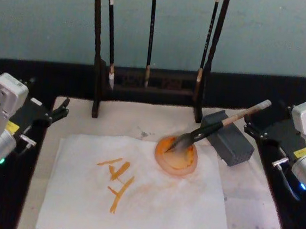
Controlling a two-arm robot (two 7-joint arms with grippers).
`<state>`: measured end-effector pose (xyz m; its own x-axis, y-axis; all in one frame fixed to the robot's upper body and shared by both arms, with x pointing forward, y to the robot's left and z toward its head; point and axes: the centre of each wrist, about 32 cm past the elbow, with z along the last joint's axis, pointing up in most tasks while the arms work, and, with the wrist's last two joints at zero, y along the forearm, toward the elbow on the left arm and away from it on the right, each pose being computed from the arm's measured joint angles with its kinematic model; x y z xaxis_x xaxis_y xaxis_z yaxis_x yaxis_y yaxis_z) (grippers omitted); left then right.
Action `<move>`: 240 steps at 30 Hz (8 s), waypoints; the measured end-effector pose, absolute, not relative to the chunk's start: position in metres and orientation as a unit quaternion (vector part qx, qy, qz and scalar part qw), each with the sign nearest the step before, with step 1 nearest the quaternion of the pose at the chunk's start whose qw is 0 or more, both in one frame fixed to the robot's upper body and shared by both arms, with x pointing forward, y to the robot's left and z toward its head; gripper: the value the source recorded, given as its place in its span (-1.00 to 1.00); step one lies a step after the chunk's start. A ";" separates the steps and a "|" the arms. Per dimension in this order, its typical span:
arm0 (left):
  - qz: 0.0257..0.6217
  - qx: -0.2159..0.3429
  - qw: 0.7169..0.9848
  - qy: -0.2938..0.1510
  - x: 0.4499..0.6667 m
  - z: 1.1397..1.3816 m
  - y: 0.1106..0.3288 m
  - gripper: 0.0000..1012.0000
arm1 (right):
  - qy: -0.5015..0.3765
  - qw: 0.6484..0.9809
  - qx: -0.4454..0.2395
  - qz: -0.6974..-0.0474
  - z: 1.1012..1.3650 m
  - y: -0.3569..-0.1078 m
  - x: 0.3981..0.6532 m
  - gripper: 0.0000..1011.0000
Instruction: Pick up the brush from the inkstone, write on the paper, then place the brush back to its original position.
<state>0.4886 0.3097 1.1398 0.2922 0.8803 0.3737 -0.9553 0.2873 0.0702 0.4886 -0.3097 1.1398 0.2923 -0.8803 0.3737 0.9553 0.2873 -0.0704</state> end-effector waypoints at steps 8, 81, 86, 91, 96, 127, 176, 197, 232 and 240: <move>0.580 0.141 0.791 -0.132 0.489 1.140 0.310 1.00 | -0.132 0.791 -0.141 -0.580 1.140 -0.310 0.489 0.98; 0.580 0.141 0.791 -0.132 0.489 1.140 0.310 0.99 | -0.079 0.812 -0.102 -0.569 1.145 -0.311 0.487 0.98; 0.580 0.141 0.791 -0.132 0.489 1.140 0.310 1.00 | -0.024 0.822 -0.068 -0.564 1.150 -0.313 0.485 0.98; 0.580 0.141 0.791 -0.132 0.489 1.140 0.310 1.00 | 0.066 0.826 -0.017 -0.560 1.157 -0.315 0.483 0.98; 0.580 0.141 0.791 -0.132 0.489 1.140 0.310 1.00 | 0.137 0.818 0.014 -0.559 1.161 -0.317 0.482 0.98; 0.580 0.141 0.791 -0.132 0.489 1.140 0.310 1.00 | 0.389 0.731 0.141 -0.542 1.155 -0.304 0.502 0.98; 0.580 0.141 0.791 -0.132 0.489 1.140 0.310 1.00 | 0.436 0.718 0.190 -0.508 1.139 -0.292 0.530 0.98; 0.580 0.142 0.791 -0.132 0.489 1.140 0.310 1.00 | 0.436 0.712 0.196 -0.515 1.136 -0.291 0.528 0.98; 0.580 0.141 0.791 -0.132 0.489 1.140 0.310 1.00 | 0.437 0.712 0.195 -0.513 1.136 -0.291 0.528 -0.63; 0.580 0.142 0.791 -0.132 0.489 1.140 0.310 1.00 | 0.437 0.712 0.195 -0.513 1.136 -0.291 0.528 -0.69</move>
